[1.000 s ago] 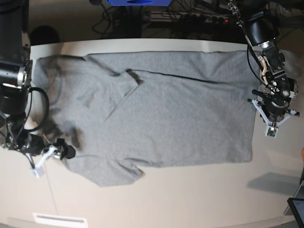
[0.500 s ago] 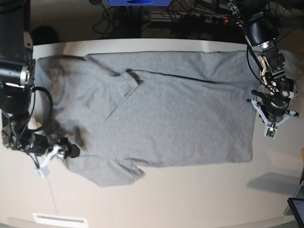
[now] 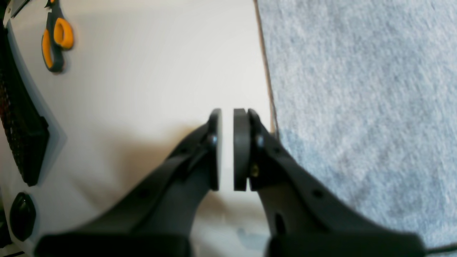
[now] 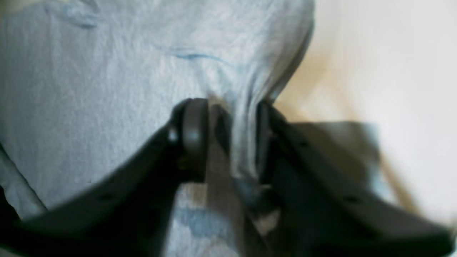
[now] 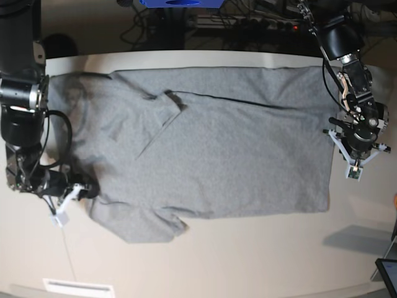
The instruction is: Fold the T-shirt properly
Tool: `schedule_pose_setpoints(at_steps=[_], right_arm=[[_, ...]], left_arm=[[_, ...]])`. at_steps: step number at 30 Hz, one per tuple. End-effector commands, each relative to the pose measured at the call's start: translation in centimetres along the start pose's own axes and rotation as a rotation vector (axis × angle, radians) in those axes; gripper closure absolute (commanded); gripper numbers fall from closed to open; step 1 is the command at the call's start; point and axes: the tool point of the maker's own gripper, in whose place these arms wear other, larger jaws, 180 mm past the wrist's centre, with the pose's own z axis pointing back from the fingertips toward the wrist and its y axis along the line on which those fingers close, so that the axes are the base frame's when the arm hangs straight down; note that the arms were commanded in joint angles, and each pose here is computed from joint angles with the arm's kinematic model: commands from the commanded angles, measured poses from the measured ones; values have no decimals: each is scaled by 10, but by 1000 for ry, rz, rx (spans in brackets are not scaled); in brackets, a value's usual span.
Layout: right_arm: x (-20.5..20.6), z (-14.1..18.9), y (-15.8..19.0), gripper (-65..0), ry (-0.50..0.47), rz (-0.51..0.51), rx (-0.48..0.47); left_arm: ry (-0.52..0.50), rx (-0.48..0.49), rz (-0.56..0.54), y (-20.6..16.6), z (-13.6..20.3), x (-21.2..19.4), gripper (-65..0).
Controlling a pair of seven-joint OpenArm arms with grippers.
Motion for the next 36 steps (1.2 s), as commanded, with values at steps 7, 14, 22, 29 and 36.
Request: schedule_pose_setpoints(at_steps=[7, 14, 22, 29, 36], right_arm=[[5, 5, -4, -10, 23, 21, -22], [5, 4, -3, -9, 21, 19, -20], [4, 6, -5, -9, 24, 20, -25], [-2, 5, -7, -9, 33, 14, -28], [-2, 5, -7, -9, 33, 14, -28]], left_arm=[[-45, 32, 13, 15, 2, 15, -62], [6, -14, 81, 13, -23, 10, -64], [15, -24, 155, 36, -45, 31, -175], [27, -57, 238, 58, -64, 55, -181], [28, -113, 300, 54, -75, 72, -181]])
